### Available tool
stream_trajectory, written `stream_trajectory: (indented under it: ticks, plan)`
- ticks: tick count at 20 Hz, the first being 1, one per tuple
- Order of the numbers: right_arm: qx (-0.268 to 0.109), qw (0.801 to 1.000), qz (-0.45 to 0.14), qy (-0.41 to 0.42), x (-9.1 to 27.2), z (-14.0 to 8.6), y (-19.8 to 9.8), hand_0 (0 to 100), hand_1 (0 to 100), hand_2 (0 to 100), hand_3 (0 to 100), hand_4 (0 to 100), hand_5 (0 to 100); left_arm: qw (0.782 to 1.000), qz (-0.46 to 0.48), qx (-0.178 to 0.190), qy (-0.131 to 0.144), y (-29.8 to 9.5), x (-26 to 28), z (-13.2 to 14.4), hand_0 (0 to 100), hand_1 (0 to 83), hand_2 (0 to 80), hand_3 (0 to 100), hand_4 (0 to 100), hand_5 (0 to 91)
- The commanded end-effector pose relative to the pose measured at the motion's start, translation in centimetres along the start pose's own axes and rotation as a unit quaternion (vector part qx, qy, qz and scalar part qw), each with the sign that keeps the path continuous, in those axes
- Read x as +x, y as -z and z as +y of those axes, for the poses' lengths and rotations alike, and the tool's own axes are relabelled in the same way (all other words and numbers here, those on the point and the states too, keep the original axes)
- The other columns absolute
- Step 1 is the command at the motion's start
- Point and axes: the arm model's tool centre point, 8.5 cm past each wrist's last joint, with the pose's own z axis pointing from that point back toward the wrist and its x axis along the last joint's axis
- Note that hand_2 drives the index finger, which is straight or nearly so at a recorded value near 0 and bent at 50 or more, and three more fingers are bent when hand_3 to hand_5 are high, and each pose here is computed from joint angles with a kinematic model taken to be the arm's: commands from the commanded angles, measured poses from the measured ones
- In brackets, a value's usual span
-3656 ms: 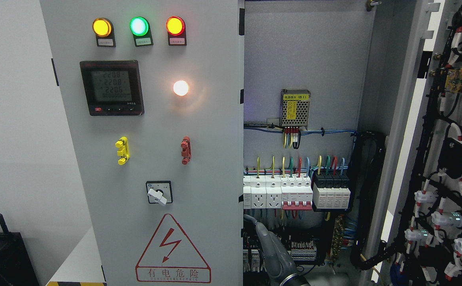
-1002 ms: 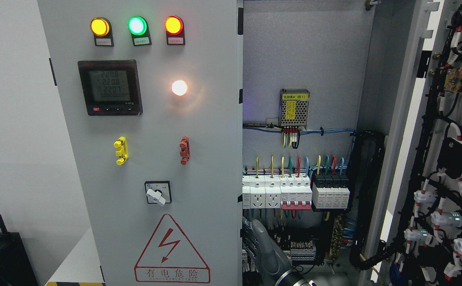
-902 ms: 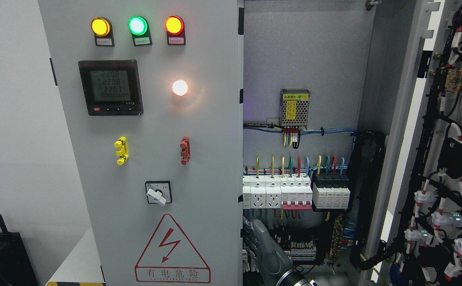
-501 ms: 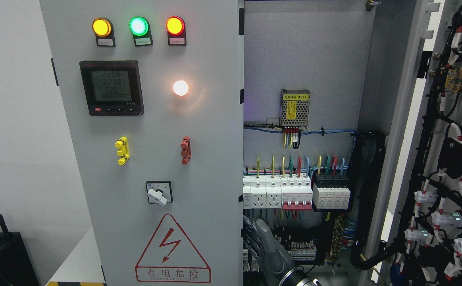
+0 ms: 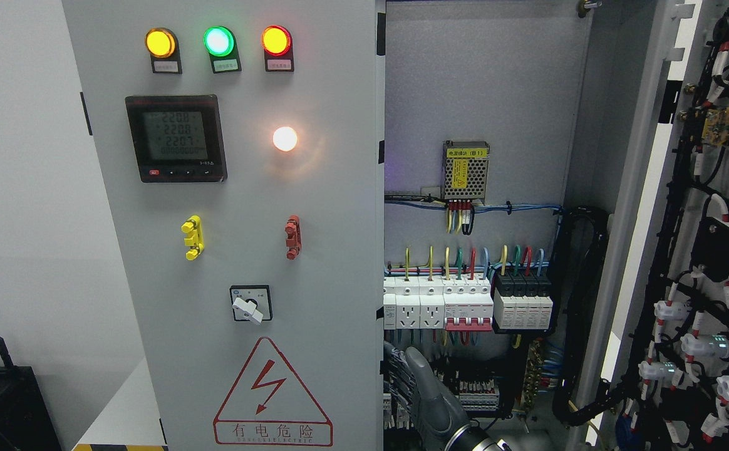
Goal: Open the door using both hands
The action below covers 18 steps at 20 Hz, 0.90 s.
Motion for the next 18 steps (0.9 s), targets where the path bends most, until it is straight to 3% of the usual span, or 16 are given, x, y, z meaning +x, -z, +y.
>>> stream_trajectory:
  ticks: [1, 18]
  plan:
    - [0.002, 1.0, 0.003, -0.002, -0.05, -0.23, -0.16, 0, 0, 0, 0, 0, 0, 1.0, -0.015, -0.001, 0.005, 0.25, 1.96, 0.02, 0, 0.0, 0.0, 0, 4, 0.0]
    - [0.001, 1.0, 0.007, -0.002, 0.7, -1.07, 0.37, 0, 0, 0, 0, 0, 0, 1.0, -0.015, -0.001, 0.005, 0.25, 1.96, 0.02, 0, 0.0, 0.0, 0, 4, 0.0]
